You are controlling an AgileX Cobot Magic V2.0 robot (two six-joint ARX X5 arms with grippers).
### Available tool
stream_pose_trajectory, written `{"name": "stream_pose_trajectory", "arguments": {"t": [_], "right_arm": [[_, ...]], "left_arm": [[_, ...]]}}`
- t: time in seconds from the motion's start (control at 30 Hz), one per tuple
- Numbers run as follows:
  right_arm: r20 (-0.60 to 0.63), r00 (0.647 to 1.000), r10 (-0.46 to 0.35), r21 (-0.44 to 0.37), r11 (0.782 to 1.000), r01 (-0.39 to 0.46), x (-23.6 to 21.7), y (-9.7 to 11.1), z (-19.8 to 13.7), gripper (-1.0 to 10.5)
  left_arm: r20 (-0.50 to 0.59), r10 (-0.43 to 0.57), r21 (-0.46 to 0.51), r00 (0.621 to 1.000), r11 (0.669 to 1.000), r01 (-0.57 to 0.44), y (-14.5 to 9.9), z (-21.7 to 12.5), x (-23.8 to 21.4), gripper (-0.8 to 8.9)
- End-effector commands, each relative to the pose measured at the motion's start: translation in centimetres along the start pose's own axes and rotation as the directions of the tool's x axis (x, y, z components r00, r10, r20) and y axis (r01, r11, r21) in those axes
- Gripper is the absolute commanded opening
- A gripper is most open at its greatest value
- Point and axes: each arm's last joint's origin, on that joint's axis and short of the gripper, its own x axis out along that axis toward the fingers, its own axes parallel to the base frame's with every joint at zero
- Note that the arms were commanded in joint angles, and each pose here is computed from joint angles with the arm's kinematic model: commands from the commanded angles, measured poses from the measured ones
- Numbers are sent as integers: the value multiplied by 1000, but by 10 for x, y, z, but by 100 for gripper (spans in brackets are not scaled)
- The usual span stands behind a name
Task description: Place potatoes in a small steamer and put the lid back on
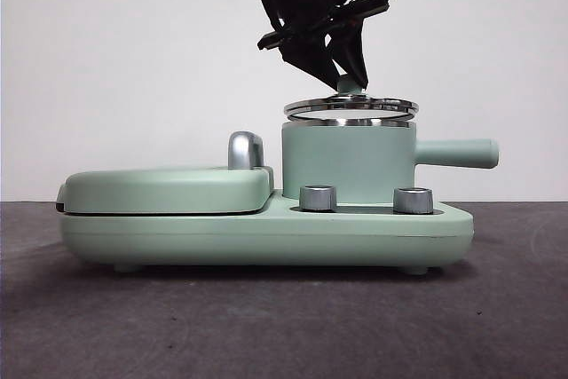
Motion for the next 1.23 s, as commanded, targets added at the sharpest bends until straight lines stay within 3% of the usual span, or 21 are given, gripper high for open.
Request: {"name": "stream_pose_trajectory", "arguments": {"t": [0.03, 0.47, 1.0, 1.23], "right_arm": [[20, 1000, 2, 6, 1000, -2, -2, 1, 3, 412], [24, 1000, -7, 7, 1000, 7, -2, 1, 3, 413], [69, 998, 13, 11, 1000, -14, -2, 3, 7, 413], [69, 998, 13, 11, 1000, -14, -2, 3, 7, 413]], "left_arm": [[30, -5, 15, 1000, 1000, 4, -5, 7, 0, 5], [-1, 1, 13, 1000, 1000, -1, -2, 0, 12, 5], [-167, -12, 7, 986, 1000, 13, -4, -19, 22, 5], [-195, -10, 142, 981, 989, 39, -2, -22, 21, 5]]}}
